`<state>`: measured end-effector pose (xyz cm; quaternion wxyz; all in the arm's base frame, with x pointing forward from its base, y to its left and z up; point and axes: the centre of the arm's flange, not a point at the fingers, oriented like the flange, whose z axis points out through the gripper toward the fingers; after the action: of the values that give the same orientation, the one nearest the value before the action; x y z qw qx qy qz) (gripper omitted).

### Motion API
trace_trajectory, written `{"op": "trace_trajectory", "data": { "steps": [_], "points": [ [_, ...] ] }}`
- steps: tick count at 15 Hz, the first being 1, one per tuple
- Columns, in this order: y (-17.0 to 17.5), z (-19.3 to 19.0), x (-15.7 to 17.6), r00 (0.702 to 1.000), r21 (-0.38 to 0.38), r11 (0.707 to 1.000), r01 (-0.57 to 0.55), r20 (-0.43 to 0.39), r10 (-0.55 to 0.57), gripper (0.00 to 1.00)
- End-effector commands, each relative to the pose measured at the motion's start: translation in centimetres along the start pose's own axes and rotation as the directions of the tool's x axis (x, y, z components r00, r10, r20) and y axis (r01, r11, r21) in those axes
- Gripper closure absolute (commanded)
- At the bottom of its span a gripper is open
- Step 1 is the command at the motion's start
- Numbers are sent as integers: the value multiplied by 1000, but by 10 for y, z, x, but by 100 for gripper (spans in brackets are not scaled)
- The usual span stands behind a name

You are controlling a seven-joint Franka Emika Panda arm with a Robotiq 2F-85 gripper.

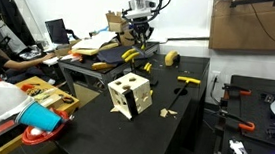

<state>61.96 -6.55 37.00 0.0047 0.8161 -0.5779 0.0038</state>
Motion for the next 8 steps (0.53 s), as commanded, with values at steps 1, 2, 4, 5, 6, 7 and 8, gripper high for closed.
{"op": "trace_trajectory", "data": {
  "steps": [1,2,4,5,6,7,8],
  "points": [
    [4,0,-5,1000,5,1000,-18,3,18,96],
    [3,1,-5,1000,4,1000,-16,3,16,96],
    [2,4,-6,1000,1,1000,-11,9,11,96],
    [1,6,-7,1000,1,1000,-10,13,10,96],
    [1,7,-8,1000,-3,1000,-9,15,9,96],
    [1,8,-8,1000,-3,1000,-9,14,9,96],
    [1,8,-10,1000,-4,1000,-8,13,8,96]
  ]
}}
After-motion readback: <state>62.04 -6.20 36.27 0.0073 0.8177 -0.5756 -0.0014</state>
